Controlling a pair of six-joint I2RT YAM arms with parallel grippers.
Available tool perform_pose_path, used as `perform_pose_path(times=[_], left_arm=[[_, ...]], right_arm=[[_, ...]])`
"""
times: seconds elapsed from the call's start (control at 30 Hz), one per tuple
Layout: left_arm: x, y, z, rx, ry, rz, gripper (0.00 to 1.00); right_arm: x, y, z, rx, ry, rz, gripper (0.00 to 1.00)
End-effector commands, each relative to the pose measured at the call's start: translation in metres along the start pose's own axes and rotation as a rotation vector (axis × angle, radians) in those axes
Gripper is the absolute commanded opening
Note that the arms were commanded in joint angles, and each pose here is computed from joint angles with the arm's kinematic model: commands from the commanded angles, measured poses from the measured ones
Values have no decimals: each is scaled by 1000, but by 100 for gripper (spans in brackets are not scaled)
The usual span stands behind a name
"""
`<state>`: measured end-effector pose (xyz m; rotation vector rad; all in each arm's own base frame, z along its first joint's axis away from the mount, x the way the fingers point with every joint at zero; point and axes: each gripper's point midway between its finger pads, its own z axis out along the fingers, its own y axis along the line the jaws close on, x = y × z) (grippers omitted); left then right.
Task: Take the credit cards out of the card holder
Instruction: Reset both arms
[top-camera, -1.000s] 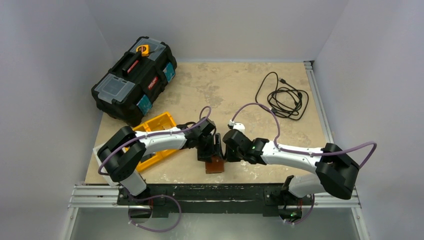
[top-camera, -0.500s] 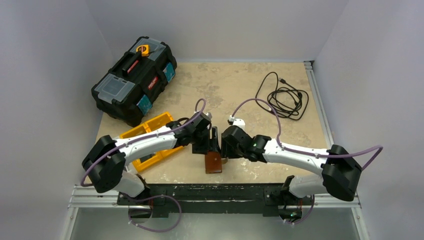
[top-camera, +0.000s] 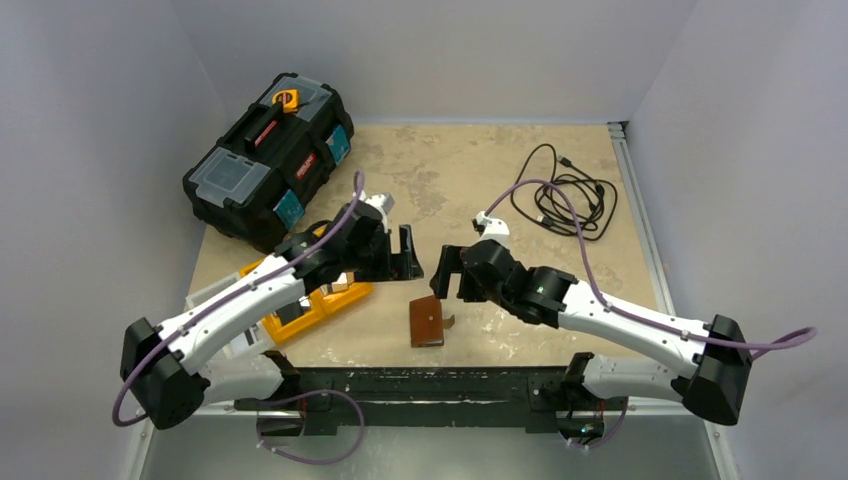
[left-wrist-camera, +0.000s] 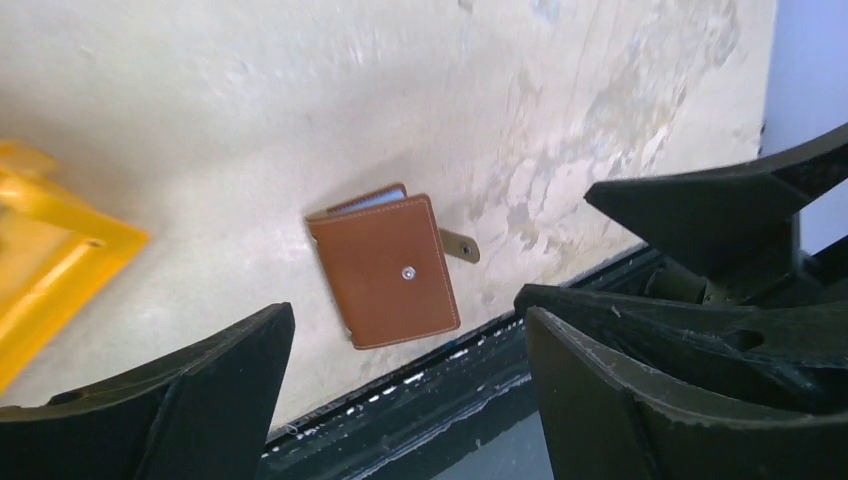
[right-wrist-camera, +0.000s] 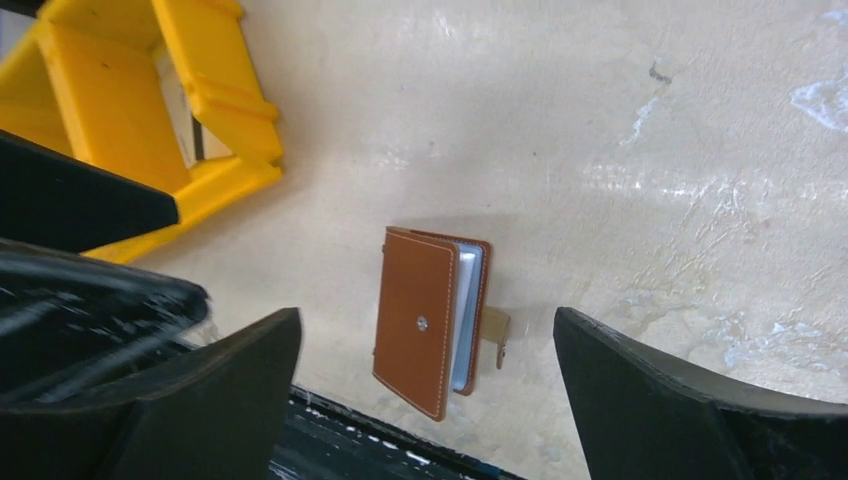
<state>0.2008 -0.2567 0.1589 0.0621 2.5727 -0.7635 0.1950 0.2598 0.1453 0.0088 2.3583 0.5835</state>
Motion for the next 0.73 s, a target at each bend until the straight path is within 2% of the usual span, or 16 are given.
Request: perform_pose_path(times=[0.0,0.1,0.2,0.37,0.7], left_arm=[[-34,15,-44,-84,-129,68,88],[-44,28,-64,-156,-188,83,90],[-50,38,-83,-194,-248,84,100],[-50,50,-105,-230,-302,82,100],[-50,59,-117,-262,-333,102,100]], right_arm=[[-47,20,-24,-50,-142,32,99],[-62,28,-35,-79,-187,44,99],[-76,34,-46,-113,-237,60,99],[-89,41,-53,-147,-288,71,99],[-88,40,-49,-135,-287,60,99]])
